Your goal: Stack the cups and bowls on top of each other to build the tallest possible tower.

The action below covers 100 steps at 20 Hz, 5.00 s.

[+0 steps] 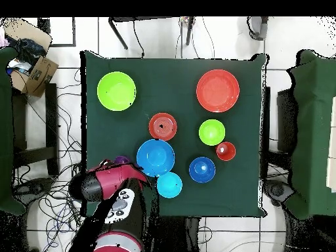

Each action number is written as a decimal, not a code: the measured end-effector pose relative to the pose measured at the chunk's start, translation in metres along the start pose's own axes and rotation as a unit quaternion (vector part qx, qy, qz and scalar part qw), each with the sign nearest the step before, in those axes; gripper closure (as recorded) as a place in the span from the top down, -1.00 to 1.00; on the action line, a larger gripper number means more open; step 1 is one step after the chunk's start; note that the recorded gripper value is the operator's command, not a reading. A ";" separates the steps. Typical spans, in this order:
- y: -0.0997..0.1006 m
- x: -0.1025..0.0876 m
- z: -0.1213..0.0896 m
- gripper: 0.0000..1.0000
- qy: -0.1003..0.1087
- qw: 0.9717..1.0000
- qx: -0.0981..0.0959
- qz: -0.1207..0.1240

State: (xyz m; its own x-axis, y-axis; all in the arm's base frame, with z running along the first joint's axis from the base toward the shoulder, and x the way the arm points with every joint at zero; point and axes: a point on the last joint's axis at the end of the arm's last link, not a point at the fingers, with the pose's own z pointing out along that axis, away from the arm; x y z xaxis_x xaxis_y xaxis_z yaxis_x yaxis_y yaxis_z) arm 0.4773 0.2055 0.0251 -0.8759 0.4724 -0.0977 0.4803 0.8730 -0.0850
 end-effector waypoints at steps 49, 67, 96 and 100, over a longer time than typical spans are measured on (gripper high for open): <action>-0.026 0.009 -0.002 1.00 0.007 1.000 0.005 0.017; -0.027 0.017 0.010 1.00 0.010 1.000 0.008 0.012; -0.029 0.030 0.034 1.00 0.023 1.000 0.015 0.008; -0.024 0.025 0.035 1.00 0.017 1.000 0.000 0.015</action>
State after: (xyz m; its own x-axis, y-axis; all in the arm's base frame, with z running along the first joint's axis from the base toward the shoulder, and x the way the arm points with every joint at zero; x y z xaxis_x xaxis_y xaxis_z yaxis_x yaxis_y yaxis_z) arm 0.4455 0.1919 -0.0099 -0.8622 0.5021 -0.0674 0.5064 0.8584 -0.0824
